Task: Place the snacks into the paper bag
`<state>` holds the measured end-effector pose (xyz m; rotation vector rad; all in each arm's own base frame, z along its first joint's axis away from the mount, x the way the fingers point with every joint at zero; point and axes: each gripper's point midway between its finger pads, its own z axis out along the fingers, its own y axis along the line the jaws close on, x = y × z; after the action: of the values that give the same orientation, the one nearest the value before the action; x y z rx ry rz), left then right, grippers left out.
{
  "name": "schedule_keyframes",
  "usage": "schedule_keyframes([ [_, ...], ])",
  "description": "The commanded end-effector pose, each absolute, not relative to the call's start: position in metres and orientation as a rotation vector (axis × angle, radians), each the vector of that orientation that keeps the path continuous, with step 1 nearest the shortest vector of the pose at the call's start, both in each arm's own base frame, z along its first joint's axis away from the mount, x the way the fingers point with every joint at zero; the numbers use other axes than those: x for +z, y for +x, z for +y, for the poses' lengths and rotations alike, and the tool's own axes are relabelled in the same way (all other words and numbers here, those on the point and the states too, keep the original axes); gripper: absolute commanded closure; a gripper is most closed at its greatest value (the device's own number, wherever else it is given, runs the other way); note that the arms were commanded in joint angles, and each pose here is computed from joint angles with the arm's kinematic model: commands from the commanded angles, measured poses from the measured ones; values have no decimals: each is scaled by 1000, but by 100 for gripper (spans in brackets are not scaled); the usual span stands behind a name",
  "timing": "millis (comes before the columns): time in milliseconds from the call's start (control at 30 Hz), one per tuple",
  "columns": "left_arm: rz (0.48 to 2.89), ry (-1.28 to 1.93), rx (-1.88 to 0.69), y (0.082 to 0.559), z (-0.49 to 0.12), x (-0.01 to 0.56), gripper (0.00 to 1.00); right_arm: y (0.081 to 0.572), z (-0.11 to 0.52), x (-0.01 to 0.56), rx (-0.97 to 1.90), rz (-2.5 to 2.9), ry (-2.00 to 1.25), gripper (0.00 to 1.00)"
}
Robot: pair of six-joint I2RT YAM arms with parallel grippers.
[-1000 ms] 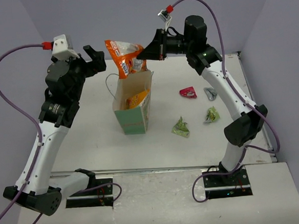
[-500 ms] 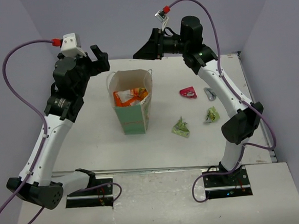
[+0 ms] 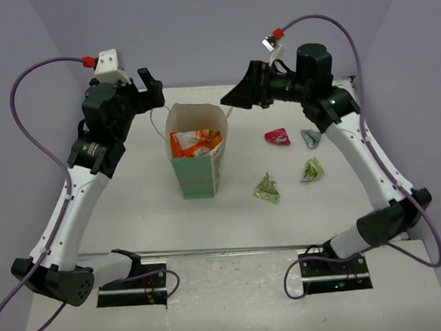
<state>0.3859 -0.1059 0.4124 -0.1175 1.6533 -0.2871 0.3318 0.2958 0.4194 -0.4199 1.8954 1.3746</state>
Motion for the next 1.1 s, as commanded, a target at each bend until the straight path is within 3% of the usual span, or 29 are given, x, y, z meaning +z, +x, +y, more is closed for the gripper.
schedule_keyframes([
  [0, 1642, -119, -265, 372, -96, 425, 0, 308, 240, 416, 1123, 1886, -295, 1],
  [200, 1718, -118, -343, 364, -107, 400, 0, 317, 166, 359, 820, 1966, 127, 1],
  [533, 1781, -119, -431, 361, -121, 376, 0, 295, 145, 188, 507, 2702, 237, 1],
  [800, 1645, -81, -269, 376, -101, 417, 0, 284, 138, 127, 406, 2857, 248, 1],
  [1067, 1678, -91, -296, 374, -104, 401, 0, 284, 147, 81, 438, 2926, 228, 1],
])
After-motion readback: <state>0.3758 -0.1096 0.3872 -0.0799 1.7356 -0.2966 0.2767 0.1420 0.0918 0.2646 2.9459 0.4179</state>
